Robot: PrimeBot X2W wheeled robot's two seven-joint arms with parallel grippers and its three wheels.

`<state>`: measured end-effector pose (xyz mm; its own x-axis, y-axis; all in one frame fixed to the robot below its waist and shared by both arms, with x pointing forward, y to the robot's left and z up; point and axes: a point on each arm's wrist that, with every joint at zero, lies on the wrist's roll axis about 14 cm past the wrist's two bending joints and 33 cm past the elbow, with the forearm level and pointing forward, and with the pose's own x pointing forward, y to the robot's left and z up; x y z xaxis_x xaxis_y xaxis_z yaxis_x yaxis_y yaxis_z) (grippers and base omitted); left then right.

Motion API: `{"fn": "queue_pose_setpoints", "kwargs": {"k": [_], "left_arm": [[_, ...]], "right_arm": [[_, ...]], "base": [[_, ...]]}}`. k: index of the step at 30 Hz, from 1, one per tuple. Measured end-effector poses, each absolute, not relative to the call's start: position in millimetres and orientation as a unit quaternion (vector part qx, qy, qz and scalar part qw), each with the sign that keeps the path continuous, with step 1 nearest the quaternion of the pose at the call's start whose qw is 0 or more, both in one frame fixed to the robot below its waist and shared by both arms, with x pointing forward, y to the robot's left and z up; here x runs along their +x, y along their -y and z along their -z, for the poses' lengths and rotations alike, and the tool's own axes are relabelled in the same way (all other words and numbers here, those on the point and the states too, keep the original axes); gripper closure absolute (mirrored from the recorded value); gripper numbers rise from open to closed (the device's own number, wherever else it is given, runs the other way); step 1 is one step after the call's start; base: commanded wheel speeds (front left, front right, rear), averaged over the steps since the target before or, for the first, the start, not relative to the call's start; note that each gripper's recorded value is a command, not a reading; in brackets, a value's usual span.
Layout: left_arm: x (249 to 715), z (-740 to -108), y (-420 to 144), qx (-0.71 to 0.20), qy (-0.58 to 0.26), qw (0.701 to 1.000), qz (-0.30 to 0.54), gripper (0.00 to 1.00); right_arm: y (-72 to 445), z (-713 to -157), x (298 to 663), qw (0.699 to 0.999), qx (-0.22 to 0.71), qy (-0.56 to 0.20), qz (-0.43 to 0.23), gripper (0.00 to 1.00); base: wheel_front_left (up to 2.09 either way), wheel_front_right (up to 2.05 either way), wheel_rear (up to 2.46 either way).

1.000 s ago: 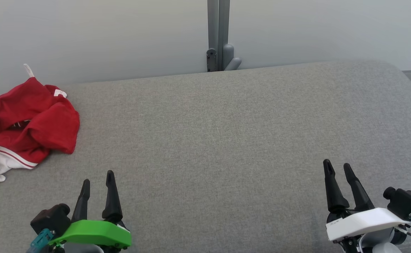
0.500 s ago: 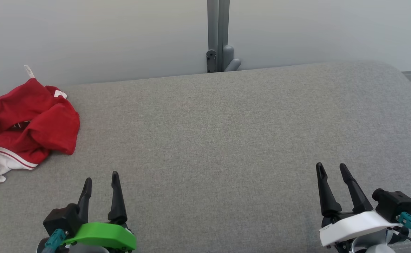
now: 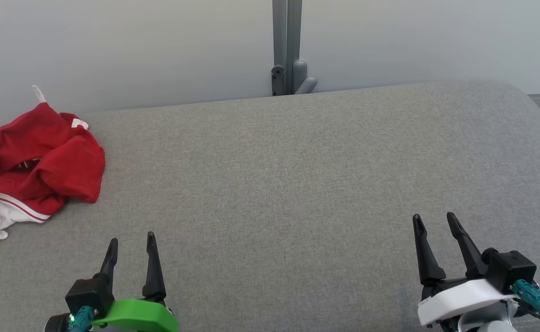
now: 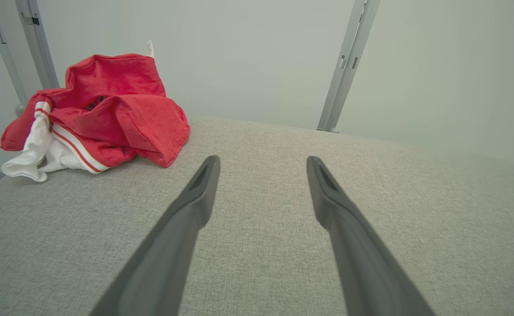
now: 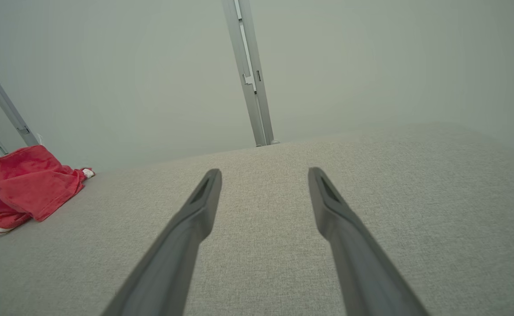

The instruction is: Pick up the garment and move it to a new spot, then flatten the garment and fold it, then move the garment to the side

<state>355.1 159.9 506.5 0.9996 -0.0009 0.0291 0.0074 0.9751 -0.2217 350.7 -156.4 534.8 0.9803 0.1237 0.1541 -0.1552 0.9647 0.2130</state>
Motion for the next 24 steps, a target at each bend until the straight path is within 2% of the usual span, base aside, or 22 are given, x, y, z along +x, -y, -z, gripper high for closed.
{"fn": "queue_pose_setpoints", "kwargs": {"k": [24], "left_arm": [[349.4,-494.6,-156.6,-0.04,0.01,0.999,0.017,0.0]], "right_arm": [[152.3,-535.3,346.8,0.994,0.021,0.077,-0.076,0.0]], "base": [[0.0,0.0,0.0]]}}
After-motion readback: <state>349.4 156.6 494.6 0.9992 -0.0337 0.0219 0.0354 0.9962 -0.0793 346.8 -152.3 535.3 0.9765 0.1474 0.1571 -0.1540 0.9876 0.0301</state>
